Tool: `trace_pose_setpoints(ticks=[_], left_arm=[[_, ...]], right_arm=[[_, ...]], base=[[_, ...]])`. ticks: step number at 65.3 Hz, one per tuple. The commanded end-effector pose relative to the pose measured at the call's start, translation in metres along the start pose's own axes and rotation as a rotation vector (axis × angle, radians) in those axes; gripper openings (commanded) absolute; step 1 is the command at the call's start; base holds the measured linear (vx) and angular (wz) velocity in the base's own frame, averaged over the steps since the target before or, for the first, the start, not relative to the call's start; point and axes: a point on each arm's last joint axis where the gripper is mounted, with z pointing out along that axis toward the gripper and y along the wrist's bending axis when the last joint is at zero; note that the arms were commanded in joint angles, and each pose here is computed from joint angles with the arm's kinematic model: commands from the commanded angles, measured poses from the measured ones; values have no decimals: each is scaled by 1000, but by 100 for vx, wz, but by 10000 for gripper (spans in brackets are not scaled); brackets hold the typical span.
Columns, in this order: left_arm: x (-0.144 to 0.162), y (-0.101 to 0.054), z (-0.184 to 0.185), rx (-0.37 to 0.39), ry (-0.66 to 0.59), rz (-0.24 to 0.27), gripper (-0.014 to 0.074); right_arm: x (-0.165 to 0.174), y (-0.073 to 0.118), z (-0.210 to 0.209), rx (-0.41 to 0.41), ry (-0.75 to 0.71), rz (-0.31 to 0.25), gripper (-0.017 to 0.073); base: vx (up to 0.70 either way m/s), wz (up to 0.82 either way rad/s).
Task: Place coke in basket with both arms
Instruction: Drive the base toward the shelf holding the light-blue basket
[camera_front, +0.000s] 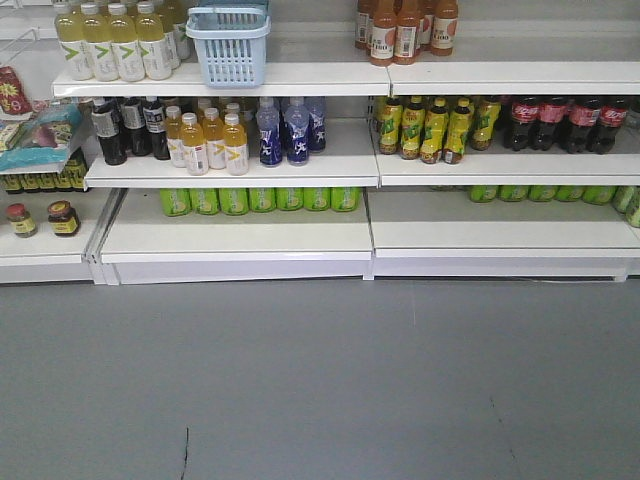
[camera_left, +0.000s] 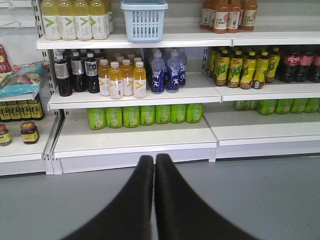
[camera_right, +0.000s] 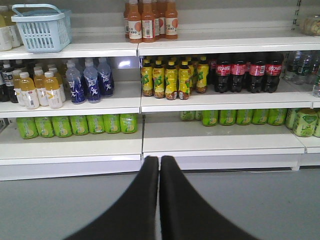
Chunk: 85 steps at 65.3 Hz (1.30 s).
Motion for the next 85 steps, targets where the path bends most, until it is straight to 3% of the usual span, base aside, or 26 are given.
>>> trace_pose_setpoints(ticks=[1,85], left_arm=[[-7,-1,-2,13,-87,-20,-6],[-7,-1,-2,13,-87,-20,-6]], right_arm=[[-4,1,-1,-6,-76,-21,-6],[-4,1,-1,-6,-76,-21,-6]], base=[[0,0],[1,2]])
